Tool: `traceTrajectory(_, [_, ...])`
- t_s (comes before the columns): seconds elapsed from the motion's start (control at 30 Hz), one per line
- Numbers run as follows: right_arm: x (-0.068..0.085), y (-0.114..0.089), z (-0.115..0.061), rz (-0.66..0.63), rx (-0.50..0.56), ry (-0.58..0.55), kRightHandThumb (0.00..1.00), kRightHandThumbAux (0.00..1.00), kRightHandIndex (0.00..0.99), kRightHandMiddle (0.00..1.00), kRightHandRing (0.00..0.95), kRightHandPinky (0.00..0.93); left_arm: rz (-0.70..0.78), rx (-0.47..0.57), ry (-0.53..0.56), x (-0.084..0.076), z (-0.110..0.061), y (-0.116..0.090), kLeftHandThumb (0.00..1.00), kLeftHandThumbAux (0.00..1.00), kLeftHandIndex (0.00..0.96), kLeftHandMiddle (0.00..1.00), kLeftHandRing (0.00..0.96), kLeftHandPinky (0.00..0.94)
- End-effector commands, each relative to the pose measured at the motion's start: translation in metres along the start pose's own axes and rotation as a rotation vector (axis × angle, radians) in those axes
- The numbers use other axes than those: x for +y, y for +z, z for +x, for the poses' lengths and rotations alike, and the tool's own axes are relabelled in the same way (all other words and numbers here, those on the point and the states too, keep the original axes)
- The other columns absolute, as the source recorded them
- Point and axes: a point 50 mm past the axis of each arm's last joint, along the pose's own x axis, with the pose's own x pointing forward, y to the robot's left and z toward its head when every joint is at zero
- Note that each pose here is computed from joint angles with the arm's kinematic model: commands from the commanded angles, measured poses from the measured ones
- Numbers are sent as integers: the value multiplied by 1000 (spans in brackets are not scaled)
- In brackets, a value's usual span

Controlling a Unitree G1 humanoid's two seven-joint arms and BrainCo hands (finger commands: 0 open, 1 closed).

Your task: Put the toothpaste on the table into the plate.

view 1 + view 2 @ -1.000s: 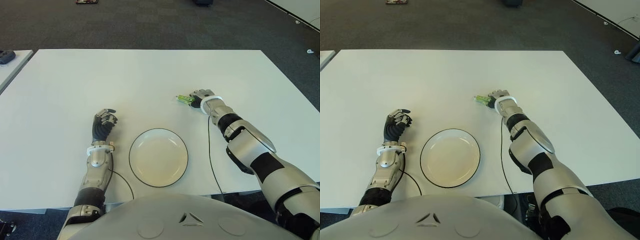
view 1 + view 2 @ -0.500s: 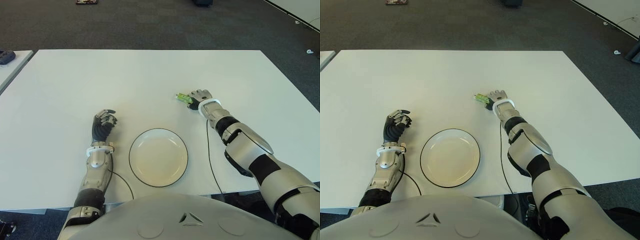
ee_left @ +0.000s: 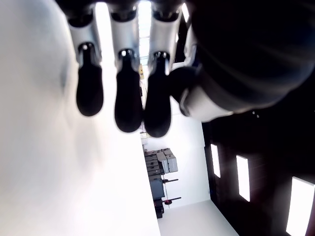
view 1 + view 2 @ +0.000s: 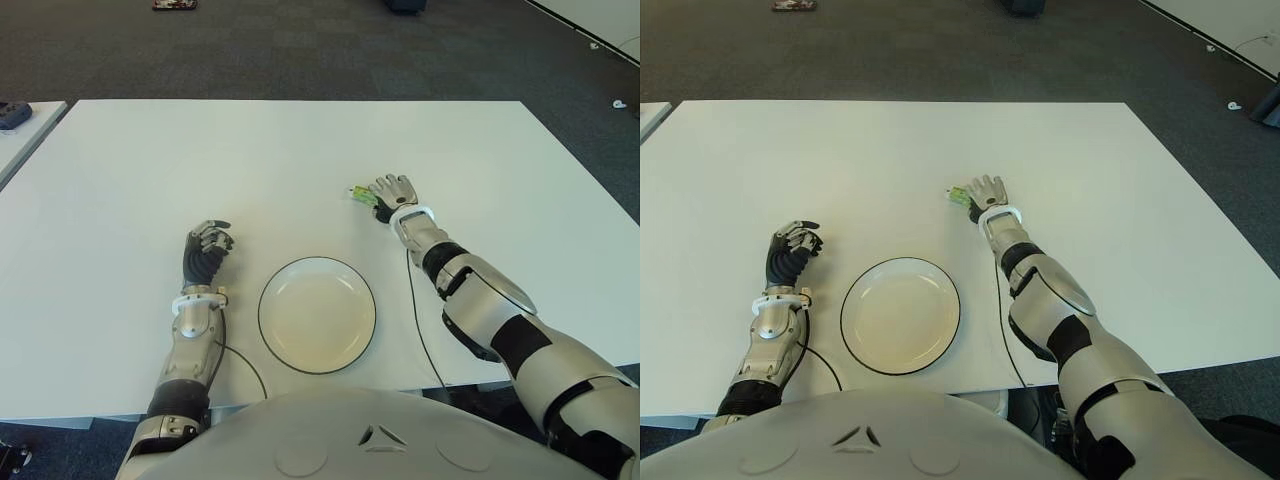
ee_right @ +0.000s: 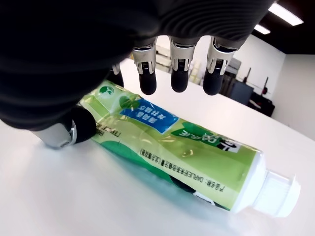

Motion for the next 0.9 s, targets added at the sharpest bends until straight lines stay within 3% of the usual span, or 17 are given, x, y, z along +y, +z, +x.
traceTrajectory(0.03, [66,22,-27,-38,-62,199,522,526,0,0,0,0,-5,49,-14,-1,-6,-9,708,717,435,626,626,606])
traceTrajectory(0.3, [68,23,-30,-74,-70,148,441,613,0,0,0,0,-5,47,-14,-1,-6,-9,708,717,435,631,632,609])
traceTrajectory(0.63, [66,20,-30,-19,-48,85,392,692,102,0,0,17,-10,48,-16,0,-7,-8,708,717,435,631,629,611])
traceTrajectory(0.7, [65,19,-29,-3,-41,69,388,702,150,17,4,53,-12,49,-17,0,-6,-8,770,699,424,560,624,610])
traceTrajectory(0.83, [61,17,-28,30,-29,35,401,720,254,109,97,175,-14,46,-17,0,-6,-8,821,683,416,501,618,602])
traceTrajectory(0.9, [59,16,-28,55,-22,18,571,723,347,158,151,228,-13,45,-14,0,-6,-8,830,681,415,491,616,604])
